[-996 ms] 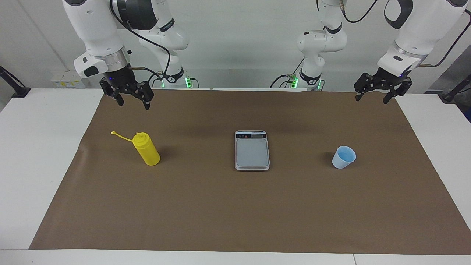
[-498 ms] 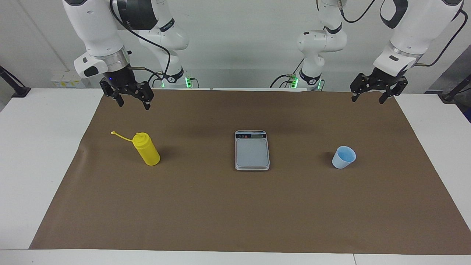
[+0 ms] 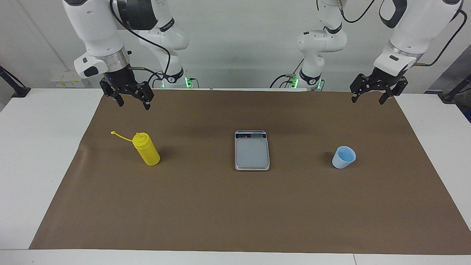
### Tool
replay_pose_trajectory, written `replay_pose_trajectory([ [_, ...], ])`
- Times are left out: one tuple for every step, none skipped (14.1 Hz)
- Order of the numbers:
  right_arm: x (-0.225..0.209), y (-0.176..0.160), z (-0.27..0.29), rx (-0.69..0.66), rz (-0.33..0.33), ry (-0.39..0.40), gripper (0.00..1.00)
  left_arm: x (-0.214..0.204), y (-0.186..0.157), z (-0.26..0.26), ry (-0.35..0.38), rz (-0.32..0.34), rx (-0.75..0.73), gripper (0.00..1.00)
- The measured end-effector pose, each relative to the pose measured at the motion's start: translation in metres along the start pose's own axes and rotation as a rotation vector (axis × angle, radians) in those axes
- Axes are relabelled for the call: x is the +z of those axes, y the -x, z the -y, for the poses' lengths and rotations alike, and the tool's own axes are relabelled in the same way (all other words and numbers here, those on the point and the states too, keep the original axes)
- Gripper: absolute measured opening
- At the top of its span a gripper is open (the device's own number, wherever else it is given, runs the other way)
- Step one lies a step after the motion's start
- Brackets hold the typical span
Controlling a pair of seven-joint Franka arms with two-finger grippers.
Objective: Pour seasoning into cup on scale with both arms
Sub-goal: 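Reach the left gripper toward the light blue cup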
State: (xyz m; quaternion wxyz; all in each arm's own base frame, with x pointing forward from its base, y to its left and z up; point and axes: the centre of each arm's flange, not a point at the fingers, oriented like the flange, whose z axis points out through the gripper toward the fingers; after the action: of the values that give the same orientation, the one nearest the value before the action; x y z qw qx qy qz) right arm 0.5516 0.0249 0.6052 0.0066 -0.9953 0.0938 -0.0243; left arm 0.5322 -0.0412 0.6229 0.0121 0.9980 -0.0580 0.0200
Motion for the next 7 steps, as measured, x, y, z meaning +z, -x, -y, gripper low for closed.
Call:
replay_pose_trajectory([
  [0.0, 0.0, 0.0, 0.0, 0.0, 0.0, 1.0, 0.001, -0.002, 0.002, 0.0, -0.012, -0.005, 1.0],
  [0.0, 0.0, 0.0, 0.0, 0.0, 0.0, 1.0, 0.003, -0.006, 0.005, 0.0, -0.023, -0.01, 1.0],
  [0.0, 0.0, 0.0, 0.0, 0.0, 0.0, 1.0, 0.011, -0.012, 0.008, 0.0, -0.025, -0.014, 1.0],
  [0.0, 0.0, 0.0, 0.0, 0.0, 0.0, 1.0, 0.022, -0.02, 0.011, 0.001, -0.024, -0.02, 1.0],
  [0.0, 0.0, 0.0, 0.0, 0.0, 0.0, 1.0, 0.034, -0.029, 0.017, 0.002, -0.025, -0.029, 1.0],
  [0.0, 0.0, 0.0, 0.0, 0.0, 0.0, 1.0, 0.047, -0.038, 0.025, 0.003, -0.027, -0.041, 1.0],
  [0.0, 0.0, 0.0, 0.0, 0.0, 0.0, 1.0, 0.063, -0.047, 0.033, 0.004, -0.028, -0.054, 1.0],
])
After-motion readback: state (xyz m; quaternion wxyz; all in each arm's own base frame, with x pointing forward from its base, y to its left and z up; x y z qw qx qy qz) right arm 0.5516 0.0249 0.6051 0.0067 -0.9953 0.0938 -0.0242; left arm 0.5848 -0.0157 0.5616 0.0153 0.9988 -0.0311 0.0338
